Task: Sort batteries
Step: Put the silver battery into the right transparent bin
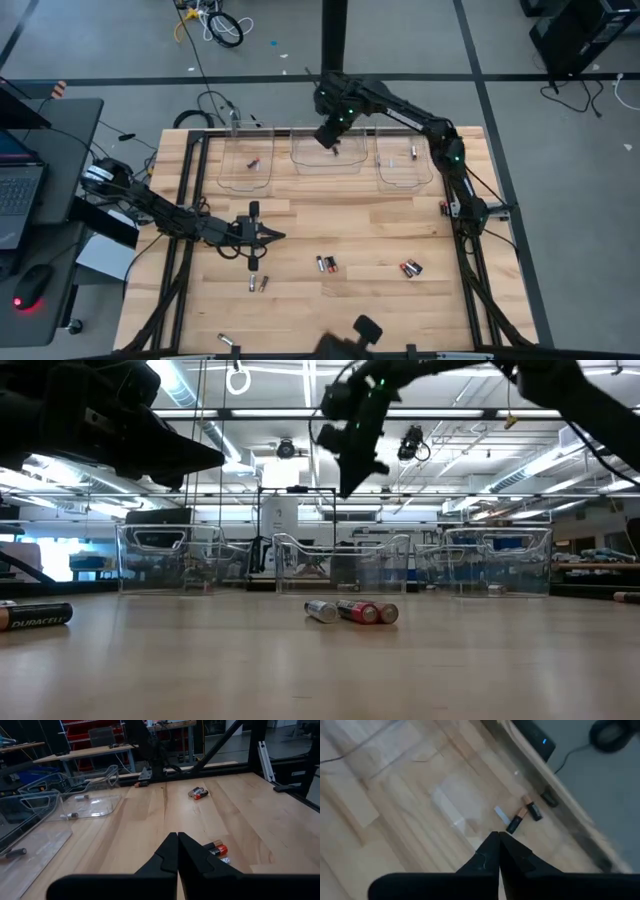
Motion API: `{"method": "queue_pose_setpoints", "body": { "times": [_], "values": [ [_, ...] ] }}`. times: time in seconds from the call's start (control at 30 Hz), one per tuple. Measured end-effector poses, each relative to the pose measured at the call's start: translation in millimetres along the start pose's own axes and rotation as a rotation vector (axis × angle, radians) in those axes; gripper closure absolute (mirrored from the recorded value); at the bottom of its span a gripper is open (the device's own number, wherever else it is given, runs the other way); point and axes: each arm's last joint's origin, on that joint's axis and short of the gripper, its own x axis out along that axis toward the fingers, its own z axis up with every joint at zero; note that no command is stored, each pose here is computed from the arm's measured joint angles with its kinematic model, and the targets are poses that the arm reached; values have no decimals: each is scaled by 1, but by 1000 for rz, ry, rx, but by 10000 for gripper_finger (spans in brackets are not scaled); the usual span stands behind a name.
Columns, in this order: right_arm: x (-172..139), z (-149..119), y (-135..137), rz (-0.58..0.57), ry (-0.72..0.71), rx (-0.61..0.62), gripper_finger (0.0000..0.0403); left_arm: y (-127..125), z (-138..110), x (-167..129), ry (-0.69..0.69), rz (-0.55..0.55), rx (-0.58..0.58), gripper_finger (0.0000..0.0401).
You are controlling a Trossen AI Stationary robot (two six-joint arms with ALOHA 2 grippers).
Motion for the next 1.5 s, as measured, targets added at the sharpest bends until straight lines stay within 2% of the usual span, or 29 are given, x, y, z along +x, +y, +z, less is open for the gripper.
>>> {"method": "queue_pose_setpoints", "body": {
  "times": [0.17,0.27,0.4,0.53,0.67,0.83,1.0,1.17,1.33,1.5],
  "values": [
    [-44,-12,33,-8,-79,-125,396,-4,7,8,49,-26,23,391],
    [-58,-20,54,-1,-107,-195,395,-7,11,14,116,-29,52,391],
    [-51,-33,76,1,-110,-261,398,-10,19,23,222,-46,99,391],
    [-29,-53,89,17,-108,-314,398,-13,29,28,300,-77,152,391],
    [-4,-84,87,26,-115,-324,398,-9,37,35,333,-187,167,391],
    [10,-129,74,80,-224,-284,399,11,41,44,343,-288,134,391],
    [20,-181,70,155,-354,-246,398,37,54,53,441,-275,138,391],
    [33,-224,72,236,-453,-227,398,49,80,58,500,-281,157,391],
    [43,-252,75,282,-504,-232,397,53,87,58,506,-325,131,391],
    [46,-260,79,294,-535,-239,396,56,81,62,522,-373,114,391]
  ]
}}
